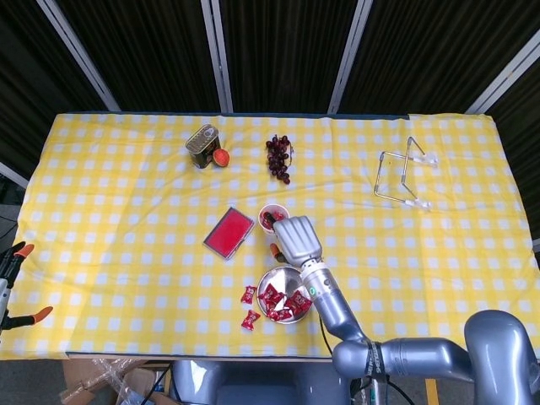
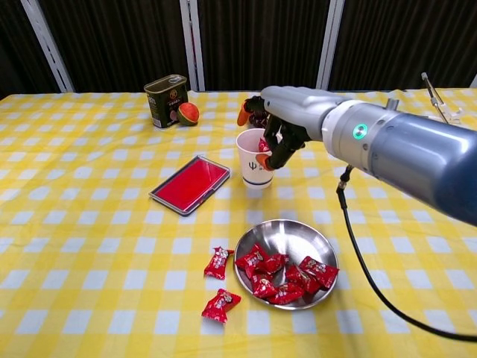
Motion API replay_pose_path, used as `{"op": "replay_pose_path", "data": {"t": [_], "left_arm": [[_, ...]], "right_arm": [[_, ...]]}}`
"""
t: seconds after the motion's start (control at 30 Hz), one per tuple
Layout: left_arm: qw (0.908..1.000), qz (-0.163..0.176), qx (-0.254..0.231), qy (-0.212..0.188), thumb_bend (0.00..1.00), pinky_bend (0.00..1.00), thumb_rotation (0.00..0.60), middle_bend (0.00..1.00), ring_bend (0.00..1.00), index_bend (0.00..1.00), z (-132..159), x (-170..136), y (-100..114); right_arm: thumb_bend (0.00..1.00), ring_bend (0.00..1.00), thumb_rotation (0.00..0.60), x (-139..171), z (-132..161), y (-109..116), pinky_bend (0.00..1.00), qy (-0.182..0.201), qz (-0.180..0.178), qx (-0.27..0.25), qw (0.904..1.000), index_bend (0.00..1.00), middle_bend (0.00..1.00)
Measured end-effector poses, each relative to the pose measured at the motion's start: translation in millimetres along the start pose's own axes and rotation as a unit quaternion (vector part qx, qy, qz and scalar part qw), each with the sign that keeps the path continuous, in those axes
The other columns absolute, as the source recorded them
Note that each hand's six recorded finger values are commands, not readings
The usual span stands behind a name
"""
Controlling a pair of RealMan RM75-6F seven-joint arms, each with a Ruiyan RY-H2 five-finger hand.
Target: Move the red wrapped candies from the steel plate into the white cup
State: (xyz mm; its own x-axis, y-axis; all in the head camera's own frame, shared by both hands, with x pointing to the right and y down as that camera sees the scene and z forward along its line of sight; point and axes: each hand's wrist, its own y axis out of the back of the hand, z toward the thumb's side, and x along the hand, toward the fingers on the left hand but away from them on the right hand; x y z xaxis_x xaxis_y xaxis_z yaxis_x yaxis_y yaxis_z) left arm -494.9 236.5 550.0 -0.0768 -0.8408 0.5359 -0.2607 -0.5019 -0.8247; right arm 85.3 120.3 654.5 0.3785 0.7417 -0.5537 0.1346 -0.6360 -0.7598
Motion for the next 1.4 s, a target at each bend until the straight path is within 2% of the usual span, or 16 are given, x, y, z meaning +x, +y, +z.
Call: {"op": "replay_pose_path", "data": {"t": [0.13,0.3,0.7,1.03,1.4], "left_arm": [[1.0,0.001,0.0,0.0,0.02,0.0,0.6,0.0,0.0,0.0,-0.2,-1.0,0.1],[1.0,0.001,0.002,-0.001,0.03,0.0,0.6,0.0,0.0,0.0,0.1,-1.9,0.0],[1.0,0.002,0.008,-0.001,0.02,0.0,0.6,0.0,0.0,0.0,0.9,-3.1,-1.2],[1.0,0.002,0.009,0.001,0.02,0.0,0.6,0.0,0.0,0.0,0.7,-2.6,-1.9],[1.0,0.0,0.01,0.003,0.03,0.0,0.6,0.0,0.0,0.0,0.5,-1.8,-2.6]], "right_arm": [[0.4,0.83,0.6,28.2,6.0,-5.8,1.0,0.011,0.027,-0.002,0.9996,0.22,0.74],[0.36,0.83,0.6,53.9,-0.7,-14.9,1.0,0.003,0.054,0.008,0.9985,0.22,0.74],[0.29,0.83,0.6,91.1,-14.4,-48.6,1.0,0.005,0.119,0.033,0.9924,0.22,0.74],[0.28,0.83,0.6,96.0,-13.6,-65.1,1.0,0.026,0.157,0.015,0.9871,0.22,0.74],[0.28,0.83,0.6,84.7,-7.9,-77.0,1.0,0.028,0.169,-0.003,0.9853,0.22,0.74]]}}
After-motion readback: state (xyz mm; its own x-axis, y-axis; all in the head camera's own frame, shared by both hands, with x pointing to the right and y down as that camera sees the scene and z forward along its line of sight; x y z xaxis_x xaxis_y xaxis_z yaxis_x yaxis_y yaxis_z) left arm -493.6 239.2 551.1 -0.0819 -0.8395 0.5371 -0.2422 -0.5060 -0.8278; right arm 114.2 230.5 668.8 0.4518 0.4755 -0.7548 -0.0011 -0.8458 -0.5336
